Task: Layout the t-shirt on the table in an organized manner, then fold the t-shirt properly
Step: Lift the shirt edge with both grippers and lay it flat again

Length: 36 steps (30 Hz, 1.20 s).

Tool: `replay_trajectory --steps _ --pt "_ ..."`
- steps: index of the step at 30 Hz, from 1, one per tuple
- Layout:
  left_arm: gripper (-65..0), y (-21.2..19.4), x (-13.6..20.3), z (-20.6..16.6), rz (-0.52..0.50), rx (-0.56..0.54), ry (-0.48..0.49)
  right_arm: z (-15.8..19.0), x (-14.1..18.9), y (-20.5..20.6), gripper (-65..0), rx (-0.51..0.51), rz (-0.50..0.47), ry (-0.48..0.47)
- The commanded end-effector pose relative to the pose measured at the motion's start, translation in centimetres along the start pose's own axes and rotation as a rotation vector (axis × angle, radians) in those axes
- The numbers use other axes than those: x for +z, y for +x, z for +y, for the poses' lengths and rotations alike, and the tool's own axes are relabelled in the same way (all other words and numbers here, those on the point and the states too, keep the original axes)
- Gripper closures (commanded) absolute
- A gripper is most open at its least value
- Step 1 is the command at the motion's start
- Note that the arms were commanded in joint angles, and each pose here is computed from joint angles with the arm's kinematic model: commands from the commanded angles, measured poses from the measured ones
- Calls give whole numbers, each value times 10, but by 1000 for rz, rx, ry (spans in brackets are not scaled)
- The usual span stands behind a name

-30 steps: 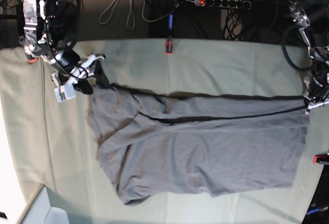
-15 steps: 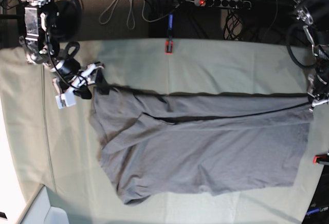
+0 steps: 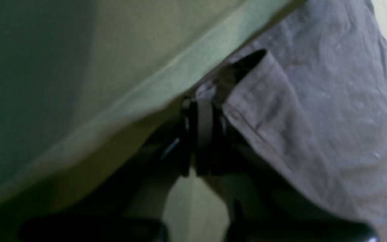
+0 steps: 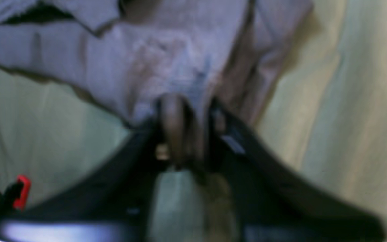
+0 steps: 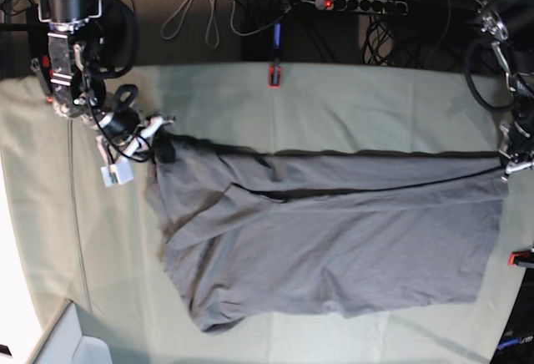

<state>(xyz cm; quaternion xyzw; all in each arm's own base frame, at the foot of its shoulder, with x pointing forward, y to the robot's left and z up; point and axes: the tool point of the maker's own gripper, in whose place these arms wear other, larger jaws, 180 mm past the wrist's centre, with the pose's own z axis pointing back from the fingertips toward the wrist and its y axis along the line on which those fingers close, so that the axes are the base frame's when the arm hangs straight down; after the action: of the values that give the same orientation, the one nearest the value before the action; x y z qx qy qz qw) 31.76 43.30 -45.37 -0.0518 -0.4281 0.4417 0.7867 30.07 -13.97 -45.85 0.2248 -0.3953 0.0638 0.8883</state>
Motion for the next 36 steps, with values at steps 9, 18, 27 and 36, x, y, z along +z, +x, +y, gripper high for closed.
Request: replay_trajectory --steps 9,18,27,36 --pt "-1 58 12 -22 -68 -68 -57 -25 43 24 0 132 -41 -43" --pt "-1 105 45 -52 -93 -134 -127 -8 66 104 0 353 -114 -53" --pt "-1 80 43 -33 10 -155 -79 -4 54 119 0 364 -60 -62" --pt "-1 61 45 -7 64 -210 -11 2 67 47 0 284 -9 -29"
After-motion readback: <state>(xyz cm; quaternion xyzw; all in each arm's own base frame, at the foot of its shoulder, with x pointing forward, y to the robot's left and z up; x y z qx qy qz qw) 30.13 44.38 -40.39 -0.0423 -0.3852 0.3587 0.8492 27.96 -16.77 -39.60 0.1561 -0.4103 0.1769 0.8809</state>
